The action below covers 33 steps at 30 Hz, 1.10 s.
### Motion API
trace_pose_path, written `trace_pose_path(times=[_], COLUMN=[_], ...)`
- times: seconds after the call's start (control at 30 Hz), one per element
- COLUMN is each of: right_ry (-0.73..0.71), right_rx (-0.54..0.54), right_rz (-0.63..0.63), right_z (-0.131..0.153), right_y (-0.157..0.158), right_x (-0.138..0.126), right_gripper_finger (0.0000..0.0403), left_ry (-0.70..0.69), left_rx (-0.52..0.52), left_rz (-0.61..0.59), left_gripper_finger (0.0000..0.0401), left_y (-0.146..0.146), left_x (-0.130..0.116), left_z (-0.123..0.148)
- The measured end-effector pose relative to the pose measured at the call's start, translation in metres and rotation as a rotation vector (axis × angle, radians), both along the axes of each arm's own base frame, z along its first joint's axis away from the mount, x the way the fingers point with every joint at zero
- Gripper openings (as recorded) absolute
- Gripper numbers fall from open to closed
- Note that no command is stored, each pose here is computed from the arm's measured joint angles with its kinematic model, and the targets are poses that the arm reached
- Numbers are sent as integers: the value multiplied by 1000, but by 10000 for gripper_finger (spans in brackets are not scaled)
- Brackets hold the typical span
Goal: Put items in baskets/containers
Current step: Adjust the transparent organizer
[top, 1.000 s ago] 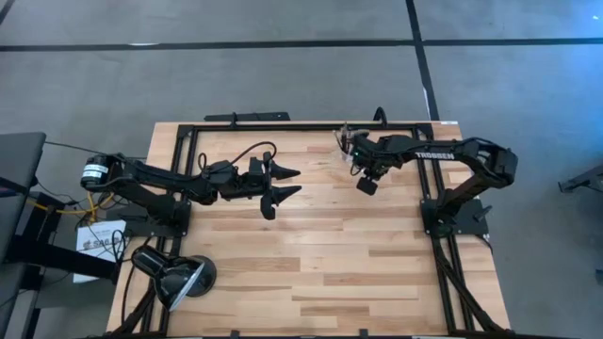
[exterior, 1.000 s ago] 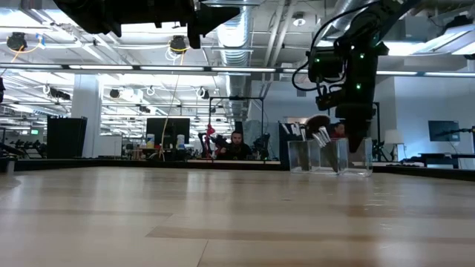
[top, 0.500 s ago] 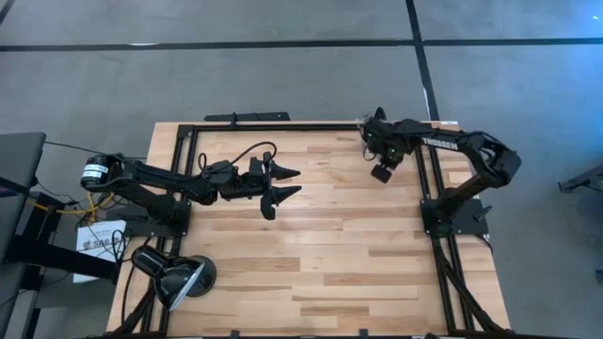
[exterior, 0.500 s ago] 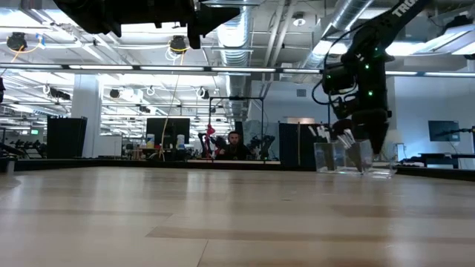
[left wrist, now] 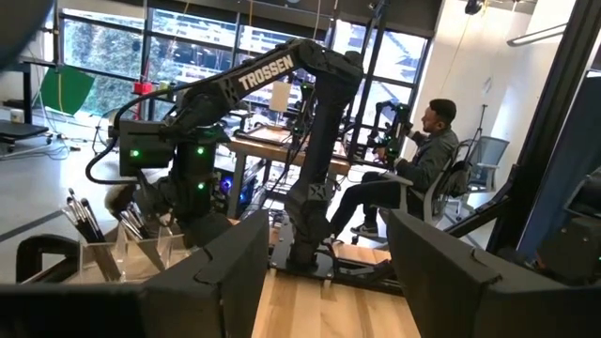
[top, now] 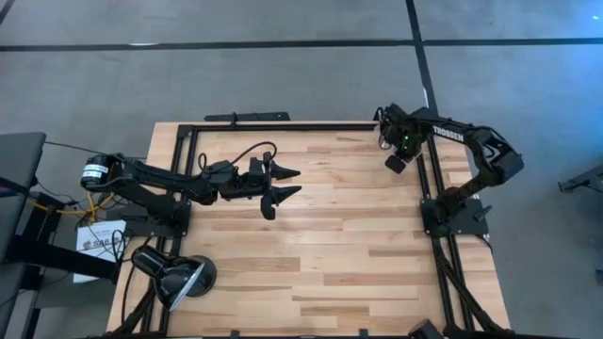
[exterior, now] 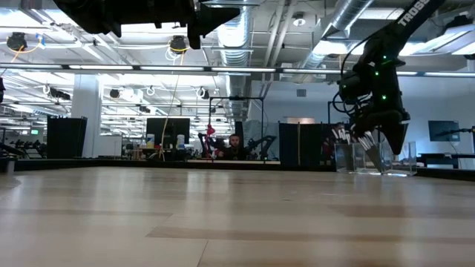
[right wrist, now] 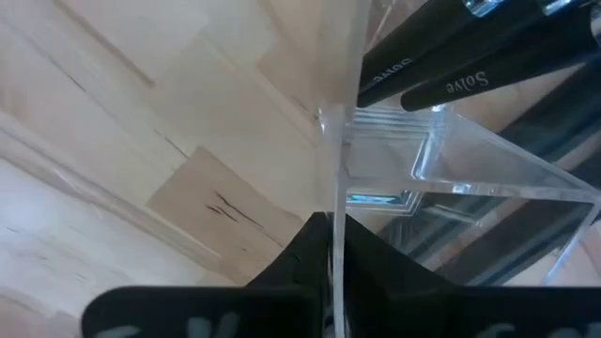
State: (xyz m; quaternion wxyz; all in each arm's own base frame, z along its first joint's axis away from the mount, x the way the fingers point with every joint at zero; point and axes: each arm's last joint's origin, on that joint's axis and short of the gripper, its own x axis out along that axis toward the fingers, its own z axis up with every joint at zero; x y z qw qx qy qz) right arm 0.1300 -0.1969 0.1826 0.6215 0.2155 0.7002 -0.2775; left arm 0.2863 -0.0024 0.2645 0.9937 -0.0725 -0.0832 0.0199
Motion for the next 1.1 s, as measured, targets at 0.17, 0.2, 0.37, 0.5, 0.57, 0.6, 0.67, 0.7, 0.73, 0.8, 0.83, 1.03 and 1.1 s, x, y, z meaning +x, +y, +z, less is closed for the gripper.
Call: trace_pose_path(times=[0.17,0.2,0.37,0.5,0.57,0.6,0.67,0.7,0.73,0.8,0.83,1.03,1.1], right_ry=[-11,-12,-29,-25,-18,-14,-3,6,16,38,51,94,84], right_rx=[-5,-6,-32,-27,-25,-29,-34,-37,-41,-56,-67,-169,-187], right_rz=[14,13,5,1,-10,-13,-18,-18,-18,-16,-13,-15,-20], right_z=[0,0,-2,-1,-1,-1,-1,-1,-1,0,1,11,14], right_y=[-1,-1,-4,-3,-3,-3,-2,-2,-1,1,2,7,8], right_x=[0,0,2,2,1,1,1,2,3,4,5,6,6], right_gripper_finger=[6,7,30,52,61,64,70,71,73,74,75,77,77], left_ry=[0,0,0,0,0,0,0,0,0,0,0,0,0], left_rx=[0,0,0,0,0,0,0,0,0,0,0,0,0], left_rz=[0,0,0,0,0,0,0,0,0,0,0,0,0], left_gripper_finger=[213,213,213,213,213,213,213,213,213,213,213,213,213], left_y=[0,0,0,0,0,0,0,0,0,0,0,0,0], left_x=[0,0,0,0,0,0,0,0,0,0,0,0,0], left_z=[0,0,0,0,0,0,0,0,0,0,0,0,0])
